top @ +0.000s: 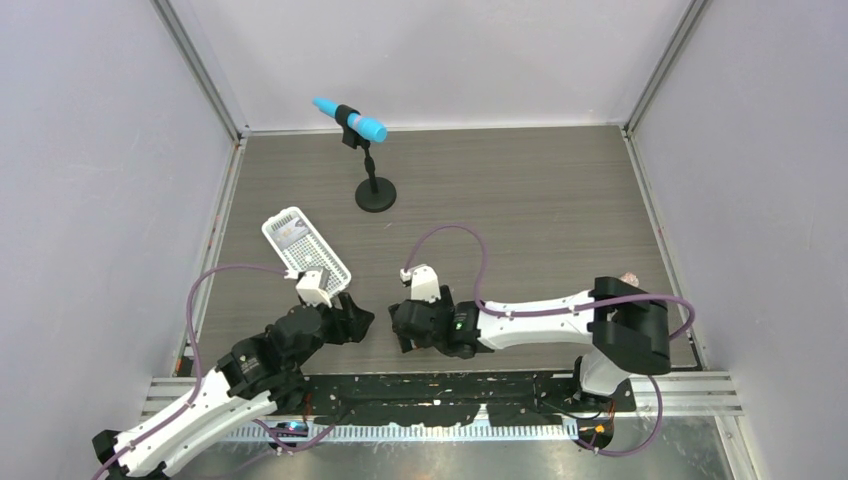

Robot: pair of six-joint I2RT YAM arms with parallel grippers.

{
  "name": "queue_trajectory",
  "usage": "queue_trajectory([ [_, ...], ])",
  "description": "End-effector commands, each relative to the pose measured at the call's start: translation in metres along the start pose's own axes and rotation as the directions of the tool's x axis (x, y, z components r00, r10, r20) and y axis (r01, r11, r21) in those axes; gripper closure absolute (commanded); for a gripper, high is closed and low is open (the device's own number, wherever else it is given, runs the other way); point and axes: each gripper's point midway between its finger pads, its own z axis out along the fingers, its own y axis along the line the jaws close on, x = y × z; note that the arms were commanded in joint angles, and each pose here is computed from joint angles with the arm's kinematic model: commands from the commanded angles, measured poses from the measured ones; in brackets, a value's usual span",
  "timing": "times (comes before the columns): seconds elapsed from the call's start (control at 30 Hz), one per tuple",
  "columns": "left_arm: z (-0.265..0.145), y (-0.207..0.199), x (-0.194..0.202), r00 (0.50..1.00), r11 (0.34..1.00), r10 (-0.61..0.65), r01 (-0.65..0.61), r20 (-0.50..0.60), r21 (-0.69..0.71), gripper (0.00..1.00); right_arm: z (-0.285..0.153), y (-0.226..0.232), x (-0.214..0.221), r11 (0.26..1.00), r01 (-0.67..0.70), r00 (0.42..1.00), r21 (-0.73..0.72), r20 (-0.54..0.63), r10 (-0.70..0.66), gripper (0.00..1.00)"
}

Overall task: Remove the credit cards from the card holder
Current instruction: Open the card holder at the corner of the board.

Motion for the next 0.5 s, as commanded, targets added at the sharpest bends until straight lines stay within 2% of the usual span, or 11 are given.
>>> queue_trajectory([
  [0.0,0.0,0.005,0.003,1.0,1.0,-0.006,0.006,-0.01,-0.02,0.3,0.003,0.004,-0.012,0.998,-0.001,0.999,0.067,0.038,-0.002,0.15],
  [0.13,0.002,0.003,0.006,1.0,1.0,-0.01,0.009,-0.02,-0.016,0.31,0.01,0.0,-0.005,0.996,0.008,1.0,0.091,0.023,-0.01,0.17],
  [0.47,0.008,-0.008,0.013,0.998,1.0,-0.014,0.015,-0.06,0.023,0.33,0.003,-0.002,-0.008,0.998,-0.062,0.995,0.033,0.077,0.059,0.46],
])
